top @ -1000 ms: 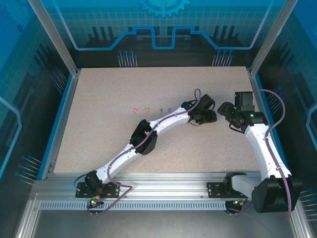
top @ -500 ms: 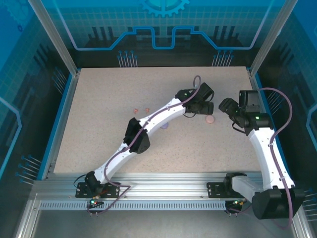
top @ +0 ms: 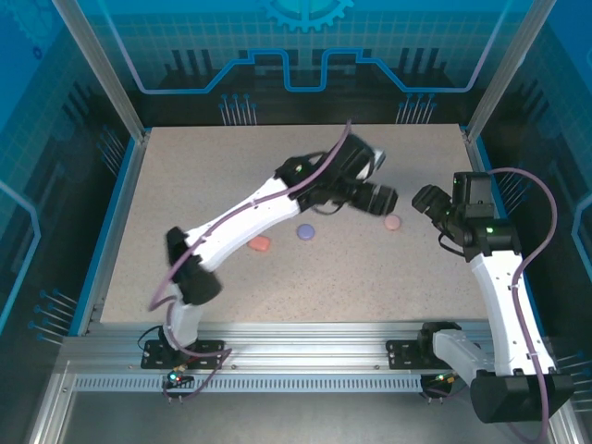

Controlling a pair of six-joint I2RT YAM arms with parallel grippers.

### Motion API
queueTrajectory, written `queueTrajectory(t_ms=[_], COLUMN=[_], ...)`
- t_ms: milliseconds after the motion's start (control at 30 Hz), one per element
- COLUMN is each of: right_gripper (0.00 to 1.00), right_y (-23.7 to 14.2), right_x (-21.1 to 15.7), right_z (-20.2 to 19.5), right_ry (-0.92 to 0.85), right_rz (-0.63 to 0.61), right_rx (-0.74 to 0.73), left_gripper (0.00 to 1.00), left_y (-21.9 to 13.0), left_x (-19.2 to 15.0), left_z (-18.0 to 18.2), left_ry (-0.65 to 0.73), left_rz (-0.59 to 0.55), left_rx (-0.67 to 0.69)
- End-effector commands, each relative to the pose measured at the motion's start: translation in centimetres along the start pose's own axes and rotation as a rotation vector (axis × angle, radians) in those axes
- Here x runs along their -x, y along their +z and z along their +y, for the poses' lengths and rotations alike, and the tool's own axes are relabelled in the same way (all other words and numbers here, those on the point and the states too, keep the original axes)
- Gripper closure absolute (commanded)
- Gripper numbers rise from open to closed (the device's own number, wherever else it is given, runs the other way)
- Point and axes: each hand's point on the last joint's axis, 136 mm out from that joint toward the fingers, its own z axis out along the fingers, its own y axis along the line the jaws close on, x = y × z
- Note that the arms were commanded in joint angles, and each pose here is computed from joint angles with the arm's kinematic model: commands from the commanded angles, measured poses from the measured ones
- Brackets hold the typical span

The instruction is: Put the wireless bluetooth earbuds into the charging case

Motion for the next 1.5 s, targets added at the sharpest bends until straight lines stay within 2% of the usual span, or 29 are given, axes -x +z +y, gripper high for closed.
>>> queueTrajectory(t_ms=[0, 133, 367, 500, 567, 733, 867, 1033, 1133, 1200, 1300, 1467], right_gripper=[0.15, 0.14, 0.14, 0.14, 0.14, 0.14, 0.14, 0.14, 0.14, 0.14, 0.14, 0.14], right_y=[-0.9, -0.2, 0.9, 1.3, 1.5, 2.7, 4.7, 7.8, 9.8, 11.1, 12.8, 14.7], right_x=[-0.1, -0.9, -3.6, -5.8, -7.0, -10.1, -13.0, -16.0, -17.4, -18.3, -19.9, -22.5], right_z=[0.8, 2.2, 5.8, 8.0, 9.2, 12.0, 14.0, 16.6, 17.8, 18.2, 18.9, 19.7], right_ry=[-0.005, -0.050, -0.194, -0.284, -0.322, -0.414, -0.463, -0.535, -0.563, -0.546, -0.468, -0.270], right_rz=[-0.007, 0.011, 0.038, 0.070, 0.090, 0.159, 0.218, 0.294, 0.329, 0.346, 0.381, 0.428], right_rx=[0.019, 0.043, 0.047, 0.045, 0.048, 0.028, -0.017, -0.072, -0.129, -0.175, -0.224, -0.302], left_gripper=[0.01, 0.01, 0.01, 0.01, 0.01, 0.01, 0.01, 0.01, 0.01, 0.01, 0.01, 0.01], left_y=[-3.0, -7.1, -14.7, -18.4, -19.6, -18.8, -18.0, -19.0, -19.4, -19.4, -18.8, -17.6], left_x=[-2.1, -4.6, -5.7, -6.1, -6.2, -6.1, -5.5, -5.7, -5.6, -5.3, -4.6, -4.0], left_z=[1.5, 6.8, 13.5, 18.2, 19.8, 21.4, 22.1, 25.9, 27.7, 28.4, 28.4, 28.6], left_ry=[-0.022, -0.041, -0.057, -0.200, -0.242, -0.297, -0.288, -0.457, -0.517, -0.555, -0.532, -0.518], left_rz=[-0.099, -0.232, -0.495, -0.668, -0.723, -0.713, -0.730, -0.810, -0.816, -0.804, -0.777, -0.708], left_rx=[-0.061, 0.069, 0.194, 0.337, 0.366, 0.317, 0.281, 0.330, 0.319, 0.307, 0.288, 0.292])
